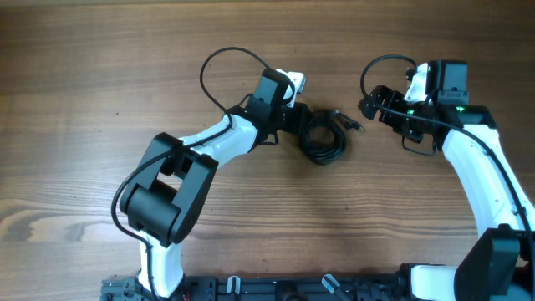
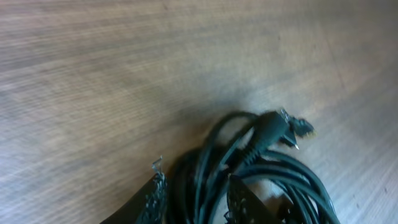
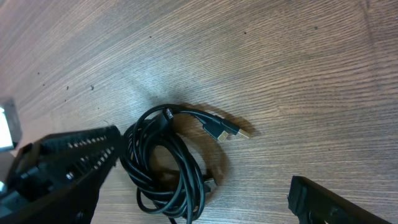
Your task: Untangle cables
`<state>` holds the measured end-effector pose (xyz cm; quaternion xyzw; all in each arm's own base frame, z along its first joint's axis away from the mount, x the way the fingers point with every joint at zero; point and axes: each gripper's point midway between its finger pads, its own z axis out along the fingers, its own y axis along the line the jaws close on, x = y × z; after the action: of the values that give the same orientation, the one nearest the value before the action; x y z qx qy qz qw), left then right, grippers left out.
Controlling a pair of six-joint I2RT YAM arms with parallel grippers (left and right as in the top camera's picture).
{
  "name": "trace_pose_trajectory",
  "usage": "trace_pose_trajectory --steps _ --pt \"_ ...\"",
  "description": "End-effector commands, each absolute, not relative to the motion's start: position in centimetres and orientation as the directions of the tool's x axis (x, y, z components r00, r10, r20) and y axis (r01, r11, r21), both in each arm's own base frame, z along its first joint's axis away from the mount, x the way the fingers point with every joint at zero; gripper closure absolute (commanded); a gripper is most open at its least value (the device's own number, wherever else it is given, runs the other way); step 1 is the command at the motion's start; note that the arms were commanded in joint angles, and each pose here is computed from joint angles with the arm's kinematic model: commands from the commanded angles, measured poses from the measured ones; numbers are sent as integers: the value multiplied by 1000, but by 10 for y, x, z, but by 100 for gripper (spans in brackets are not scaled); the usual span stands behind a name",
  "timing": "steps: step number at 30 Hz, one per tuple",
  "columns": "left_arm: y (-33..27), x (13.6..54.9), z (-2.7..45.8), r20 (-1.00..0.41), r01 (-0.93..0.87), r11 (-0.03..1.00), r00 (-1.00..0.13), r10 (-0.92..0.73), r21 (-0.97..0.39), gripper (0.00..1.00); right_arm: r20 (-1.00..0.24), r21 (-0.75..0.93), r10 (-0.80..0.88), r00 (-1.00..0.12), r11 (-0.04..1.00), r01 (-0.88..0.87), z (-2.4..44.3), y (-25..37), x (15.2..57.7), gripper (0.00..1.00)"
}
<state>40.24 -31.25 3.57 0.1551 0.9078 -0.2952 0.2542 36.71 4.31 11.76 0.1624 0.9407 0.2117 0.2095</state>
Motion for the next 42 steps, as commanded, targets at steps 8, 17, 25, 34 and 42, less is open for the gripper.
trace_pose_trajectory --steps 8,17,25,34,42 --pt "-286 402 11 -524 396 865 -829 194 -308 77 -342 474 372 -863 861 184 124 46 368 0" --pt "-301 382 11 -469 428 810 -855 219 -400 73 -342 472 372 -863 862 184 123 46 368 0" --pt "-275 368 -9 -374 365 876 -896 238 -317 87 -342 467 373 -862 864 189 123 45 367 0" --pt "-263 360 -36 -295 280 916 -936 194 -287 92 -335 465 373 -865 864 192 122 45 366 0" --pt "-273 377 15 -422 341 889 -885 195 -305 96 -325 468 372 -870 862 194 121 46 363 2"
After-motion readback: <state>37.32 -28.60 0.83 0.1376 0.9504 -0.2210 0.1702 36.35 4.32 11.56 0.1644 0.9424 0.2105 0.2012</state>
